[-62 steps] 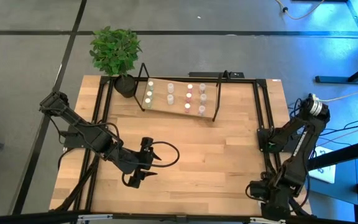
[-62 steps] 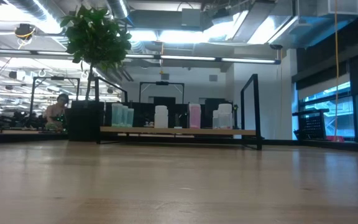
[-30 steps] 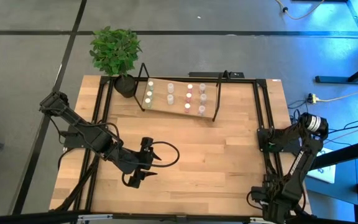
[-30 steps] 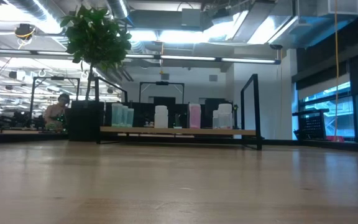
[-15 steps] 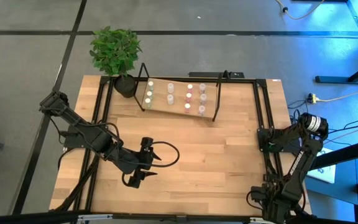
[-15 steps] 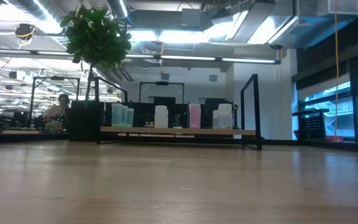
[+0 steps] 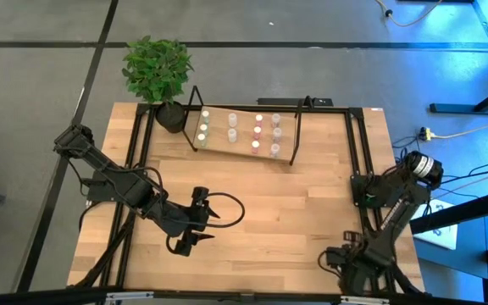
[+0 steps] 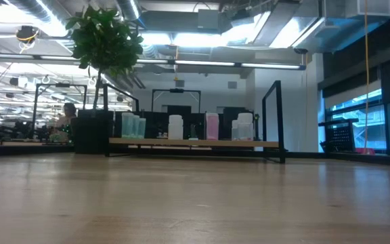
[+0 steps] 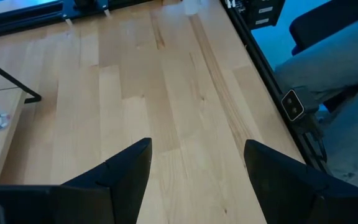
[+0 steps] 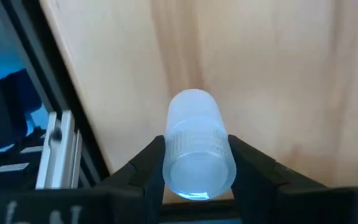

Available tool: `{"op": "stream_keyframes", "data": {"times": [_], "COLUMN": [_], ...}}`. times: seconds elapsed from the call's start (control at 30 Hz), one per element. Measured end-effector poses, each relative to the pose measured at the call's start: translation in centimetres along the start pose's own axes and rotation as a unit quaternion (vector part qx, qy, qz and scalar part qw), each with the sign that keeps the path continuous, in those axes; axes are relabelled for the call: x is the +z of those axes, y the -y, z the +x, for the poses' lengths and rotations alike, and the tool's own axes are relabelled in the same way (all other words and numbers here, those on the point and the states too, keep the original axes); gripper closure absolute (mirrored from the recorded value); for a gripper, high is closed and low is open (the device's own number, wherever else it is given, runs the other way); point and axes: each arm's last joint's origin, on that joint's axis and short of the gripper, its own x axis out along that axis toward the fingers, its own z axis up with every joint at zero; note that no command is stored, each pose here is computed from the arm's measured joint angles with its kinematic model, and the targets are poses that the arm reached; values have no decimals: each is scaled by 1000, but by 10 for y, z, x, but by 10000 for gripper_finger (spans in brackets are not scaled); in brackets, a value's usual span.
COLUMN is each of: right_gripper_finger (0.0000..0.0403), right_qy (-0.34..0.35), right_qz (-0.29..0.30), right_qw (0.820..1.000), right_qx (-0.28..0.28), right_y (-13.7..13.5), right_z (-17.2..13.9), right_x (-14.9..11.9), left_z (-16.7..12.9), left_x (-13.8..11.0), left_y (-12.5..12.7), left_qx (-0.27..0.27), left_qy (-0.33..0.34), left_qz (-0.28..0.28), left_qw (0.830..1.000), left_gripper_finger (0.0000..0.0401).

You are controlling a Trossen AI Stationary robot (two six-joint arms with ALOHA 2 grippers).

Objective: Pick and place medicine bottles onto shelf by color
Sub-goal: Put the white medicine bottle on the shelf aligned with the other white medicine bottle

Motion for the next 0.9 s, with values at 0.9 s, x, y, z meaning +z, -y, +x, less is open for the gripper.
{"op": "stream_keyframes", "data": {"times": [0.9], "right_gripper_finger": [252], "right_qy": [193], "right_qz": [-49], "right_qw": [980], "right_qx": [11], "right_y": [114], "right_z": [-74], "right_x": [190], "left_z": [0], "left_x": [0], "left_y": [0], "left_qx": [0], "left_qy": [0], "left_qz": [0], "left_qw": [1000], "left_gripper_finger": [151]}}
